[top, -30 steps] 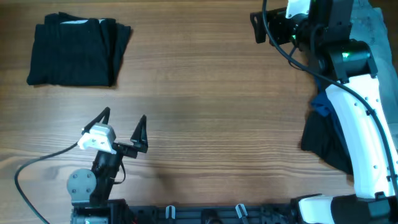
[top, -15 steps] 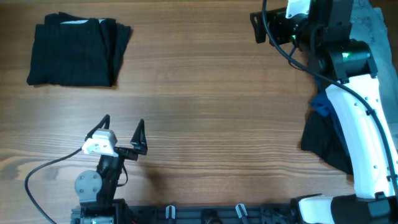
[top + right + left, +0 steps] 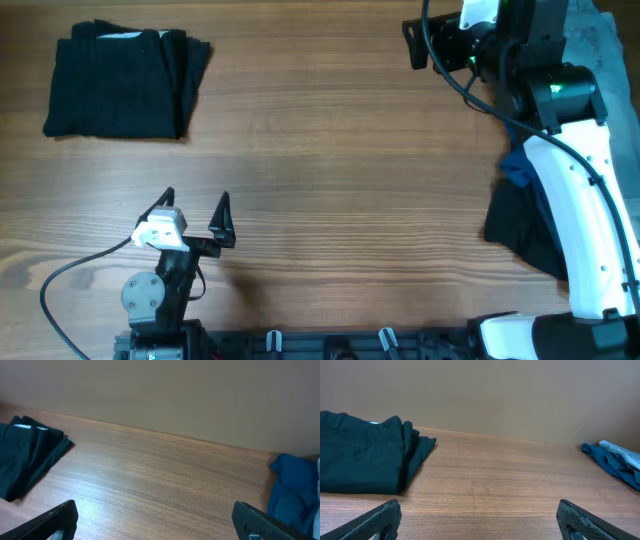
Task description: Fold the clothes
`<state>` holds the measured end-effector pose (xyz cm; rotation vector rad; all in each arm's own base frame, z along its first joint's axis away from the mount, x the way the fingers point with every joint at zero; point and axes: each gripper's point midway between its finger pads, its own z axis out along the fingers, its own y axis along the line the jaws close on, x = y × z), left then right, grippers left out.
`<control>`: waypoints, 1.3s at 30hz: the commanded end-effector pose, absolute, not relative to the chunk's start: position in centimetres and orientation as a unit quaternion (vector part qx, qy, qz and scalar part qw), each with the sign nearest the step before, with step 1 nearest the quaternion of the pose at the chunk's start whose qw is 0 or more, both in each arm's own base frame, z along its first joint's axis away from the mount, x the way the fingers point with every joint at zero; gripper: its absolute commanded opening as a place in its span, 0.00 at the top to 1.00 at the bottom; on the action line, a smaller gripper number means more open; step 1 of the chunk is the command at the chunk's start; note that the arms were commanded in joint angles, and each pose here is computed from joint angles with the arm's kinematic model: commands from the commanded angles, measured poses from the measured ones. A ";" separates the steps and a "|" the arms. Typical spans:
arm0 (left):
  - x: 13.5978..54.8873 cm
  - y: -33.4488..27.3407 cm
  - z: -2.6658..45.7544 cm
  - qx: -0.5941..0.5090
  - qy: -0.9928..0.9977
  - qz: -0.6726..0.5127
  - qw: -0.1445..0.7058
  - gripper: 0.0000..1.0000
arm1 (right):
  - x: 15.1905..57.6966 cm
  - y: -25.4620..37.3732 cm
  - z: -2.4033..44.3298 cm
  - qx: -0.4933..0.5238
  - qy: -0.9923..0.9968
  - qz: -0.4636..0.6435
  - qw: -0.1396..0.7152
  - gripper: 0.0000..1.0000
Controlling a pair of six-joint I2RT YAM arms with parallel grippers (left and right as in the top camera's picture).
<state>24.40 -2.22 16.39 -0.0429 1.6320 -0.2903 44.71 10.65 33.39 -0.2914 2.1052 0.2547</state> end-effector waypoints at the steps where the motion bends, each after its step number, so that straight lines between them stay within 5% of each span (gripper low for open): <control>1: 24.4 -1.9 16.2 -0.028 0.725 -0.126 0.677 0.00 | 45.0 10.3 33.2 -0.119 0.864 0.094 0.480 0.00; 23: 24.4 -1.9 16.2 -0.028 0.725 -0.126 0.677 0.00 | 44.7 9.6 34.2 -0.114 0.859 0.079 0.493 0.00; 31: 24.4 -1.9 16.2 -0.028 0.725 -0.126 0.677 0.00 | 41.6 9.5 37.3 -0.163 0.799 0.061 0.575 0.00; 39: 24.4 -1.9 16.2 -0.028 0.725 -0.126 0.677 0.00 | 35.4 9.6 33.6 -0.257 0.696 0.049 0.669 0.00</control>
